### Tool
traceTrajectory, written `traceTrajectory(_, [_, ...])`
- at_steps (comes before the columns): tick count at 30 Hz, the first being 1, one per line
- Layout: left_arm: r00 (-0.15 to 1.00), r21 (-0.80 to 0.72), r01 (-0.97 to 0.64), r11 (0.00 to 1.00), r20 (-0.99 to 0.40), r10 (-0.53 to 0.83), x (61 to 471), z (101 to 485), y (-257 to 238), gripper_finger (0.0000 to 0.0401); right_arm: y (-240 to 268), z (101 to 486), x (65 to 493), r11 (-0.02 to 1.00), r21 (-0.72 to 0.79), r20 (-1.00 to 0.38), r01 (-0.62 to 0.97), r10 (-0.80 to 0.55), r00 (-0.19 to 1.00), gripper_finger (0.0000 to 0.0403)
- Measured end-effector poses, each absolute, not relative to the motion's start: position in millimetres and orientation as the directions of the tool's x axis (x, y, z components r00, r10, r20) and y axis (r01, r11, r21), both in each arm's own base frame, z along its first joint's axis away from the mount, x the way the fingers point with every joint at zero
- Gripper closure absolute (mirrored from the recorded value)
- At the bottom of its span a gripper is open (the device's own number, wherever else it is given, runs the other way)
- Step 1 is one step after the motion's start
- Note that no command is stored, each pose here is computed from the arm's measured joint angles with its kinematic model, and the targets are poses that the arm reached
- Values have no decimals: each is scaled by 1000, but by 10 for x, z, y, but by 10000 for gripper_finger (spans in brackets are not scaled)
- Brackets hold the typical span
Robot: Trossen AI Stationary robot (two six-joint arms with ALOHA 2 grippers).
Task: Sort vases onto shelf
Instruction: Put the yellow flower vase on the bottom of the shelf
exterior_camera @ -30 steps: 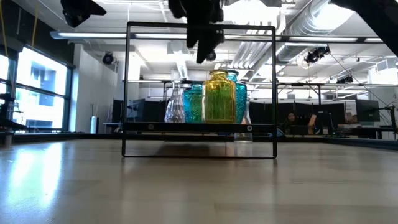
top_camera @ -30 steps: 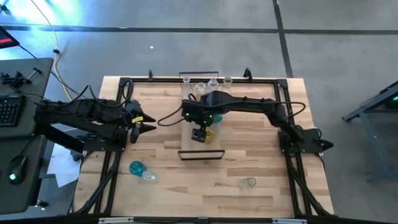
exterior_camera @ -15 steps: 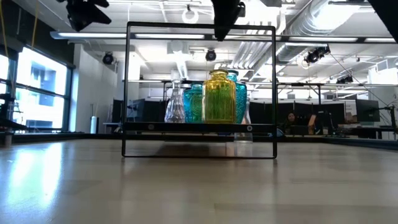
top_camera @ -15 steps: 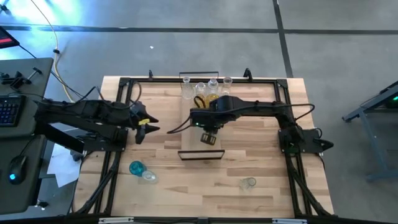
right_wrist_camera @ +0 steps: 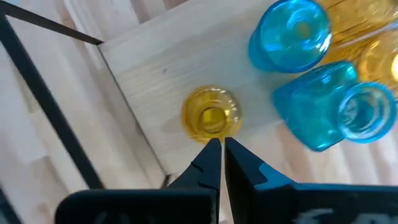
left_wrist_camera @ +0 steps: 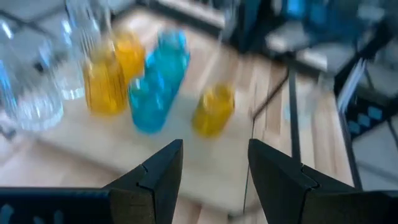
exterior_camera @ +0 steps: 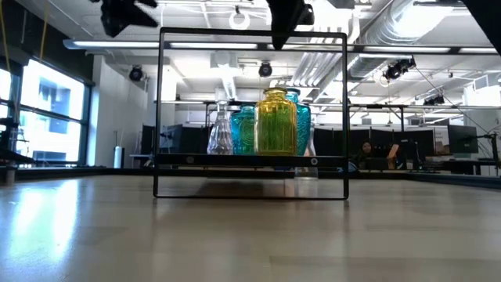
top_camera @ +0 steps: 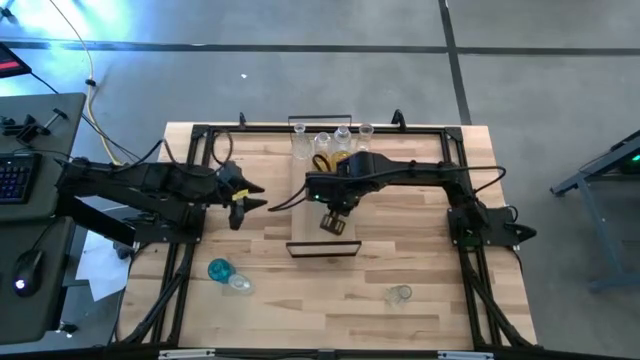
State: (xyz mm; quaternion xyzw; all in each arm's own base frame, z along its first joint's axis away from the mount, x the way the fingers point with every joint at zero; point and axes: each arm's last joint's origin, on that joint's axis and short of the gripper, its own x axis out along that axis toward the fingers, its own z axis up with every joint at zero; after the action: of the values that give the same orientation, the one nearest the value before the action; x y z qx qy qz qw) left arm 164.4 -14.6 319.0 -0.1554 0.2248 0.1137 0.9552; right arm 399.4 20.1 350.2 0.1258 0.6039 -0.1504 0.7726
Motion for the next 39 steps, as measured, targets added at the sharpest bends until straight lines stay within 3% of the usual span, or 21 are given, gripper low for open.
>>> traceTrajectory(5, [926, -253, -266, 930, -334, 174, 1678, 3323, -140, 226, 195, 3376, 4000, 902, 64, -985, 427, -12, 173, 403])
traceTrajectory(16, [950, -267, -241, 933, -263, 170, 1523, 3428, -120, 226, 201, 2737, 3941, 915, -18, -997, 404, 17, -81, 403])
traceTrajectory(30, [961, -293, -237, 926, -211, 180, 1386, 3499, -97, 226, 96, 2690, 4125, 921, 98, -993, 377, 66, 97, 403])
traceTrajectory(35, [961, -293, -237, 926, -212, 179, 1386, 3499, -98, 226, 71, 2694, 4149, 920, 134, -988, 368, 95, 122, 403])
traceTrajectory(39, [961, -293, -238, 926, -212, 180, 1386, 3499, -97, 226, 68, 2689, 4105, 921, 111, -993, 374, 88, 77, 403])
